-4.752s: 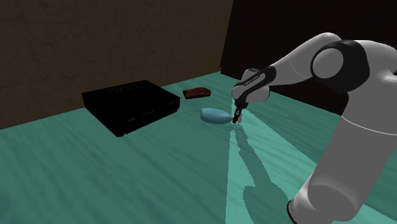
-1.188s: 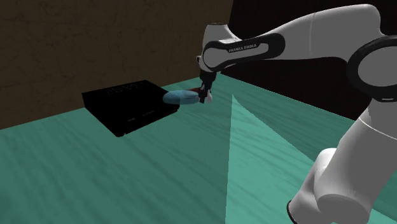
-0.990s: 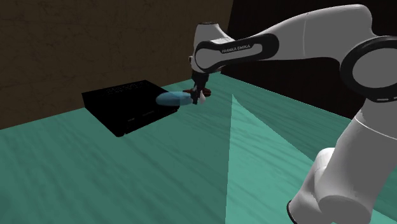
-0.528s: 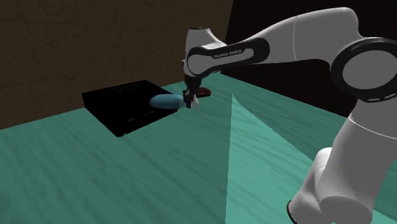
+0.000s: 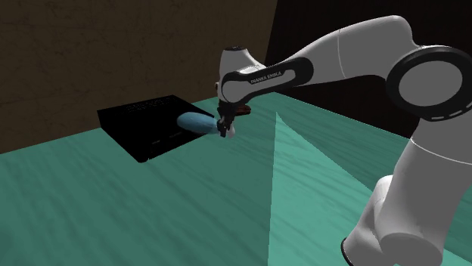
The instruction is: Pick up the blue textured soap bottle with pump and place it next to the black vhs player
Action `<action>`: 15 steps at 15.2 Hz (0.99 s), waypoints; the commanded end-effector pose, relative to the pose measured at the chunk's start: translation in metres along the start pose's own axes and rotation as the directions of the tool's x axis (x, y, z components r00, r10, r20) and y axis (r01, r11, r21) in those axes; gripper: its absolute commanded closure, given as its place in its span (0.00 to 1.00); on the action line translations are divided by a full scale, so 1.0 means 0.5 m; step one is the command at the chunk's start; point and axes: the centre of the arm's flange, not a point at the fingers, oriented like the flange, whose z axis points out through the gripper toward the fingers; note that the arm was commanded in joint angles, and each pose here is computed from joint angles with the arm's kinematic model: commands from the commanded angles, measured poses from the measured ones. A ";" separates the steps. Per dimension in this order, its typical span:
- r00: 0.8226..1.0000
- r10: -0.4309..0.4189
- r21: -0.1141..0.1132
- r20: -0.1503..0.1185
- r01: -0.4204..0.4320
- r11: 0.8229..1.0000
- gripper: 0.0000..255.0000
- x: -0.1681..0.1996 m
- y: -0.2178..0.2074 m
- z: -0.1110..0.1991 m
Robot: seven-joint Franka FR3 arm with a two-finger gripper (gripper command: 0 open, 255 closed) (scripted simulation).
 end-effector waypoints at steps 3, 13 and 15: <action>1.000 -0.001 0.000 -0.001 0.001 1.000 1.00 -0.002 -0.008 0.041; 1.000 -0.001 0.000 -0.001 0.001 1.000 1.00 -0.007 -0.024 0.146; 1.000 -0.001 0.000 -0.001 0.001 1.000 1.00 -0.008 -0.028 0.166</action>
